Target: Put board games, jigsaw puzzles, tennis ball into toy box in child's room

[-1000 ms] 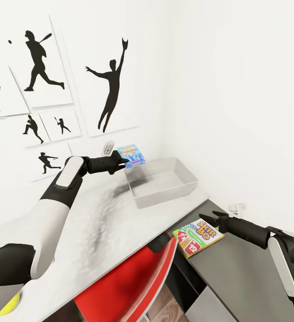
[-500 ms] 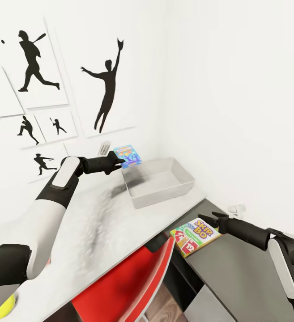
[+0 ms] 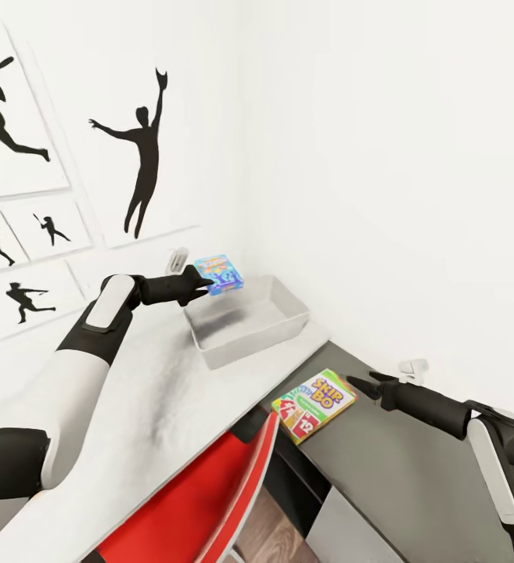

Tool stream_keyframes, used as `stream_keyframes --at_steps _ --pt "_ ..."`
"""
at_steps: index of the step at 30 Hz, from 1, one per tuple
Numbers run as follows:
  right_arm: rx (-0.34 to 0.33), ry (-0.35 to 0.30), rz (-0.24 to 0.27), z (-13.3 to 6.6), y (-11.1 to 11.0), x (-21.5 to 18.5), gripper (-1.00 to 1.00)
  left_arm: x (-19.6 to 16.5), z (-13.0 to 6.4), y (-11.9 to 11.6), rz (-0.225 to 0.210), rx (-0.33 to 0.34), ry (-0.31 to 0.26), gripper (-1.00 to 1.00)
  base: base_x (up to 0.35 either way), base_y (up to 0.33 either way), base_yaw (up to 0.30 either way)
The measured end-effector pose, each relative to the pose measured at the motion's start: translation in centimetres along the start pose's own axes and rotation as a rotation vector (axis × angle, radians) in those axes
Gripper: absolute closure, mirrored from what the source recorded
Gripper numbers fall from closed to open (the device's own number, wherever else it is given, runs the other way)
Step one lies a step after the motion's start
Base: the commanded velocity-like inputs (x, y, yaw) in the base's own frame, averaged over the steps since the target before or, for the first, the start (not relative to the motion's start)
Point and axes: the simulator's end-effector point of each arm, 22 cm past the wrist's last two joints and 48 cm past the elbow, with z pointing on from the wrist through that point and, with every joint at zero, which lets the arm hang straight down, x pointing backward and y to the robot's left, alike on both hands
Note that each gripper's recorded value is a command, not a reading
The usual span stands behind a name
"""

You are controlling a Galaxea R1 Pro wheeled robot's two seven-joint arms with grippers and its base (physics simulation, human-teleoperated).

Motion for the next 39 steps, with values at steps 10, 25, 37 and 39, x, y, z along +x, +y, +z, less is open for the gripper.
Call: stream_keyframes --at_steps 10,25,37,39 --pt "-0.003 -0.003 0.002 0.0 0.1 -0.1 -1.0 -0.2 -0.2 0.3 0.002 -0.005 -0.004 1.0 0.0 0.0 -0.248" --pt "-0.007 0.0 0.002 0.1 0.2 0.0 -1.0 -4.7 -4.4 3.5 -0.024 -0.026 -0.073 1.0 0.0 0.0 -0.134" --pt "-0.006 0.003 0.008 -0.1 0.3 -0.1 -1.0 -6.7 -6.8 5.3 -0.038 -0.047 -0.11 1.0 0.0 0.0 -0.092" --pt "-0.006 0.01 0.014 -0.1 0.3 0.1 -1.0 -6.9 -7.0 5.5 -0.038 -0.049 -0.113 1.0 0.0 0.0 -0.231"
